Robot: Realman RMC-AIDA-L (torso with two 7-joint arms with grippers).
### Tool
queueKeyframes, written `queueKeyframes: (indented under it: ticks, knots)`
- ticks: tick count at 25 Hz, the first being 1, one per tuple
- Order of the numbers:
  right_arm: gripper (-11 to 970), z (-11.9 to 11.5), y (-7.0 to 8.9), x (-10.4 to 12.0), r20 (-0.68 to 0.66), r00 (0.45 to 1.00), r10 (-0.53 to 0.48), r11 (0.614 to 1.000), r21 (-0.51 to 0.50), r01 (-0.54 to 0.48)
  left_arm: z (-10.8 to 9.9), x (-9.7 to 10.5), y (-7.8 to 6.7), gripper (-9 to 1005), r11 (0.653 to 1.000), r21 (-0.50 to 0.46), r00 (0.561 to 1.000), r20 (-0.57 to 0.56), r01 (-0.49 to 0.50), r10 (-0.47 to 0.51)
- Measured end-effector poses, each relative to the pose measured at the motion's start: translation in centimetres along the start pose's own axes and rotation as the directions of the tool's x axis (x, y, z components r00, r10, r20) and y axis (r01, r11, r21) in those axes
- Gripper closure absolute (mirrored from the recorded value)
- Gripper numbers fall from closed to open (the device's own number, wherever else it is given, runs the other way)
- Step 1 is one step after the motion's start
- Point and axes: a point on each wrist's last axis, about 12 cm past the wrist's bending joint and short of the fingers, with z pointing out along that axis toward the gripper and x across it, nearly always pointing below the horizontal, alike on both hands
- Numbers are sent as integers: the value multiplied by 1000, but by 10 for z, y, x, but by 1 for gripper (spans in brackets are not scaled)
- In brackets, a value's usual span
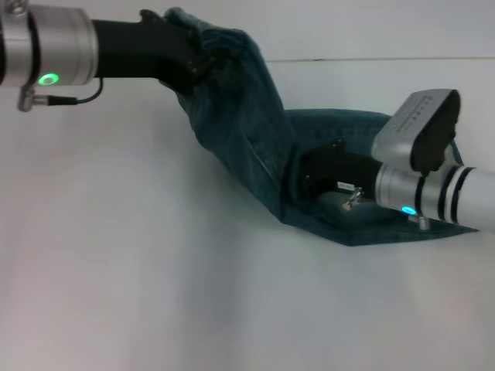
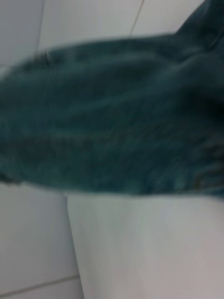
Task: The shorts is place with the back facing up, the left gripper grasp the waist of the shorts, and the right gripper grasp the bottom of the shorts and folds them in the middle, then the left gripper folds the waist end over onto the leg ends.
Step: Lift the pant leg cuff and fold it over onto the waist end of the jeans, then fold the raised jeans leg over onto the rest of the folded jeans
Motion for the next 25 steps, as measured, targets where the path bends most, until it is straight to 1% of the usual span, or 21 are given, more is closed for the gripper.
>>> queueKeyframes:
  ticks: [1, 4, 7, 9, 11, 14, 16, 18, 20, 22, 23, 24, 25]
  knots:
    - [960, 3, 3, -2, -4, 1000, -9, 1000, -16, 9, 2, -2, -2, 897, 1000, 7, 1000, -5, -6, 6]
    - [960, 9, 8, -6, -11, 999, -30, 998, -50, 29, 12, -11, -8, 889, 999, 34, 999, -17, -26, 27]
    - [959, 13, 12, -8, -18, 999, -43, 997, -69, 41, 18, -16, -12, 880, 998, 47, 999, -17, -42, 42]
    - [959, 10, 11, -6, -16, 999, -44, 997, -69, 42, 22, -18, -14, 875, 998, 52, 999, -17, -48, 49]
    - [959, 1, 7, -1, 4, 1000, -31, 997, -69, 31, 25, -19, -15, 870, 997, 55, 998, -22, -54, 55]
    - [959, -27, -4, 12, 46, 999, 6, 999, -43, -4, 33, -20, -20, 862, 995, 65, 996, -40, -75, 78]
    - [959, -51, -11, 23, 73, 997, 32, 999, -13, -31, 38, -22, -22, 856, 994, 76, 995, -45, -84, 88]
    - [958, -79, -14, 39, 90, 995, 51, 998, 18, -53, 43, -26, -26, 851, 991, 94, 994, -48, -92, 97]
    - [958, -107, -13, 54, 102, 992, 72, 996, 40, -76, 51, -30, -30, 845, 989, 112, 993, -52, -96, 102]
    - [958, -129, -11, 66, 114, 989, 96, 994, 47, -102, 60, -35, -36, 840, 985, 136, 991, -58, -109, 118]
    - [958, -138, -9, 72, 121, 986, 113, 992, 49, -120, 64, -38, -39, 837, 982, 147, 990, -60, -116, 126]
    - [958, -147, -6, 77, 126, 984, 129, 989, 52, -136, 74, -45, -47, 834, 980, 164, 990, -64, -117, 128]
    - [958, -151, -4, 81, 130, 982, 139, 988, 52, -146, 74, -45, -47, 832, 980, 164, 990, -64, -117, 128]
